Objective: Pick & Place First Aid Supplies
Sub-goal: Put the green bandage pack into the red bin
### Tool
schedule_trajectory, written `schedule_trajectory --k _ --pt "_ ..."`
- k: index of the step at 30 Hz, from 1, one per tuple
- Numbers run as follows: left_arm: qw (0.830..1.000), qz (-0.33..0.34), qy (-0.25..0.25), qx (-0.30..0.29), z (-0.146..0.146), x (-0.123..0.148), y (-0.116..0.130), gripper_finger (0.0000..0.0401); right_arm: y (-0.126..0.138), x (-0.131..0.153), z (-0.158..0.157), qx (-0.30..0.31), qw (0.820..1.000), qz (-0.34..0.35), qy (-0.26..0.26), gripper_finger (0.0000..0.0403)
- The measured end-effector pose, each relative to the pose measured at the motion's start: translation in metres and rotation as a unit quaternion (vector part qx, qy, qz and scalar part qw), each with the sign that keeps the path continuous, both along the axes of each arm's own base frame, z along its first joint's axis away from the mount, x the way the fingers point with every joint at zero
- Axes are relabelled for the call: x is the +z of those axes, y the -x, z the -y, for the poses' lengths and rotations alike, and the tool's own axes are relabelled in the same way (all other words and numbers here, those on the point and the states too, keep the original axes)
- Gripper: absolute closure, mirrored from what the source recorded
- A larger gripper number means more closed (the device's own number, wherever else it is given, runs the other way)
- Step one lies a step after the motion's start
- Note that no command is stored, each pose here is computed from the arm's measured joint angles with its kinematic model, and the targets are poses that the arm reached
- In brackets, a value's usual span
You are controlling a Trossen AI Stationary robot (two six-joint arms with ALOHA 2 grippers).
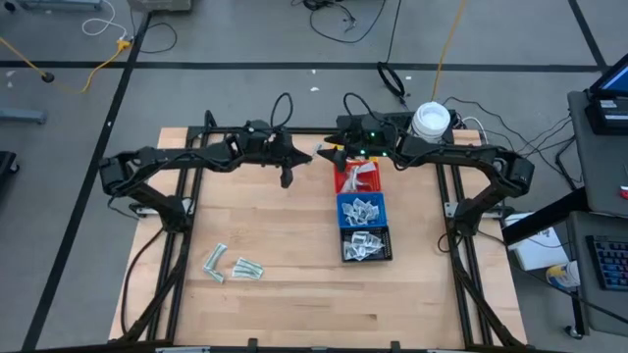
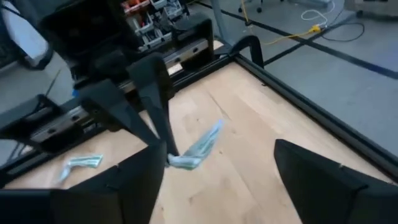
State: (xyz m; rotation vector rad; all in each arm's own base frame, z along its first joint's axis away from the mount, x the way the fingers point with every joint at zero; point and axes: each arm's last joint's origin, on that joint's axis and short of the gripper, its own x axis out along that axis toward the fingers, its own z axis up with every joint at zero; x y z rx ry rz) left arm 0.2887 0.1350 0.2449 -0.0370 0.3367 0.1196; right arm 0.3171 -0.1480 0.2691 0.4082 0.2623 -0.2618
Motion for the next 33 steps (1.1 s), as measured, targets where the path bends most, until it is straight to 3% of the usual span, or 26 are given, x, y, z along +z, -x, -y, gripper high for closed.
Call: schedule_trajectory --k 4,7,10,12,18,25,30,33 --pt "1.000 0.001 -0.003 -0.001 0.004 0.000 -0.002 0.0401 -0.002 0.001 -0.002 -0.001 1.000 0.011 -0.014 0.0169" --pt "1.000 0.001 -0.004 -0.002 0.007 0.000 -0.003 0.0401 -0.002 0.001 -0.004 -0.003 1.000 0.013 -0.028 0.0250" --pt "1.000 0.000 -0.006 0.000 0.008 0.000 -0.004 0.0401 -0.003 0.001 -0.006 0.011 0.999 0.015 -0.036 0.0355" --pt "1.000 -0.001 -0.006 0.001 0.010 0.000 -0.005 0.0401 -0.004 0.001 -0.008 0.014 0.999 0.014 -0.029 0.0388" --pt "1.000 -0.001 0.030 0.011 0.012 -0.001 -0.005 0.0390 -0.002 -0.004 -0.010 0.029 0.999 -0.018 -0.018 0.0401" --pt "0.989 -0.036 0.141 0.026 0.008 -0.009 0.001 0.0306 0.014 -0.016 -0.002 0.073 0.992 -0.103 -0.014 0.0402" --pt "0.975 -0.095 0.198 0.043 0.011 -0.020 0.007 0.0258 0.029 -0.025 0.000 0.098 0.978 -0.183 0.009 0.0402" --pt "0.968 -0.112 0.220 0.047 0.014 -0.023 0.008 0.0243 0.040 -0.037 -0.001 0.093 0.956 -0.274 0.043 0.0402"
